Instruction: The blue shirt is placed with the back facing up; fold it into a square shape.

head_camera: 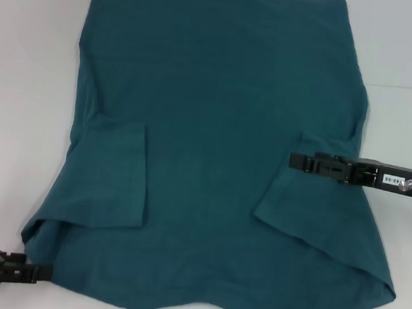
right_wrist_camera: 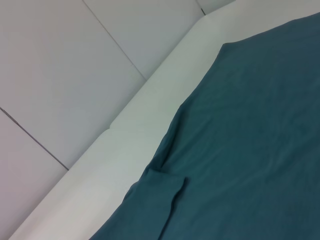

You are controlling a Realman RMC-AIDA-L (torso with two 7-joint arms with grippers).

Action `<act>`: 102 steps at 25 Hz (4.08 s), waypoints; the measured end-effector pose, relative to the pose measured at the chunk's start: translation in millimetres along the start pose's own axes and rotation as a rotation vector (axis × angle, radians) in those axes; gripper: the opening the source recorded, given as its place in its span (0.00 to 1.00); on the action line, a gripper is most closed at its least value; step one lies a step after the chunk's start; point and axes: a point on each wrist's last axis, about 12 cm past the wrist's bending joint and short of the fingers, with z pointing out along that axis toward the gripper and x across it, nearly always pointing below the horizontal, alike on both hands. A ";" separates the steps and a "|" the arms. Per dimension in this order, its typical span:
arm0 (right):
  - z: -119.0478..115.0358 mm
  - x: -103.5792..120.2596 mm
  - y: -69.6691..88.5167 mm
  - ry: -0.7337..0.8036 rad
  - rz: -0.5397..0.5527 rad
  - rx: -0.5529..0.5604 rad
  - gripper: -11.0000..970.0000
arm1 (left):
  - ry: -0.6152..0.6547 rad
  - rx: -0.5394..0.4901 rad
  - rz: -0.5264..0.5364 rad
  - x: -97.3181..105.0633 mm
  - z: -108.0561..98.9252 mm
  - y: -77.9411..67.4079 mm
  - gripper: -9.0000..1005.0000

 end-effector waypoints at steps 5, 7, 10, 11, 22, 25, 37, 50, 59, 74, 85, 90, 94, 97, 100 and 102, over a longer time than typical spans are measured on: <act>-0.5 0.5 -0.3 -0.001 0.002 0.001 0.96 | 0.003 -0.001 0.002 -1.0 1.6 0.2 0.82; -0.6 0.5 -0.3 -0.001 0.002 0.001 0.96 | 0.005 0.010 0.003 -1.9 4.6 -0.8 0.82; -1.2 0.0 -0.7 -0.002 0.001 0.002 0.96 | 0.006 0.027 0.012 -5.8 11.4 -2.5 0.82; -1.6 -0.2 -1.0 -0.002 0.000 0.003 0.96 | 0.008 0.033 0.019 -7.7 14.3 -3.2 0.82; -4.5 1.3 -2.8 -0.008 0.008 0.010 0.96 | -0.010 0.014 0.026 -17.3 15.5 -1.7 0.82; -5.5 1.5 -3.5 -0.014 0.012 0.013 0.96 | -0.013 0.017 0.024 -17.5 14.7 -2.0 0.82; -6.5 2.0 -4.2 -0.017 0.015 0.016 0.96 | -0.053 0.059 0.049 -26.8 12.2 -7.8 0.82; -6.9 4.4 -7.9 -0.017 0.028 0.038 0.96 | -0.049 0.080 0.036 -17.2 13.0 -9.5 0.82; -8.0 3.6 -8.6 -0.018 0.026 0.040 0.96 | -0.069 0.046 0.004 -20.5 14.0 -5.5 0.82; -9.5 2.5 -9.5 -0.020 0.025 0.044 0.96 | -0.087 -0.015 -0.056 -21.1 16.9 2.7 0.46; -12.9 6.2 -11.6 -0.013 0.030 0.052 0.96 | -0.082 -0.018 -0.082 -14.0 12.1 3.5 0.17; -23.4 11.4 -15.5 0.016 0.044 0.058 0.96 | -0.072 -0.002 -0.094 -7.1 10.2 1.9 0.06; -39.1 16.9 -19.5 0.051 0.074 0.057 0.96 | -0.069 0.006 -0.103 -3.4 10.4 1.2 0.02; -53.0 21.4 -24.2 0.055 0.097 0.071 0.96 | -0.081 0.002 -0.119 -0.7 9.2 2.4 0.01; -68.6 26.3 -30.8 0.061 0.131 0.103 0.96 | -0.099 -0.008 -0.140 1.8 7.2 4.7 0.01; -76.0 29.1 -33.9 0.070 0.148 0.119 0.96 | -0.109 -0.013 -0.150 2.6 5.8 5.9 0.02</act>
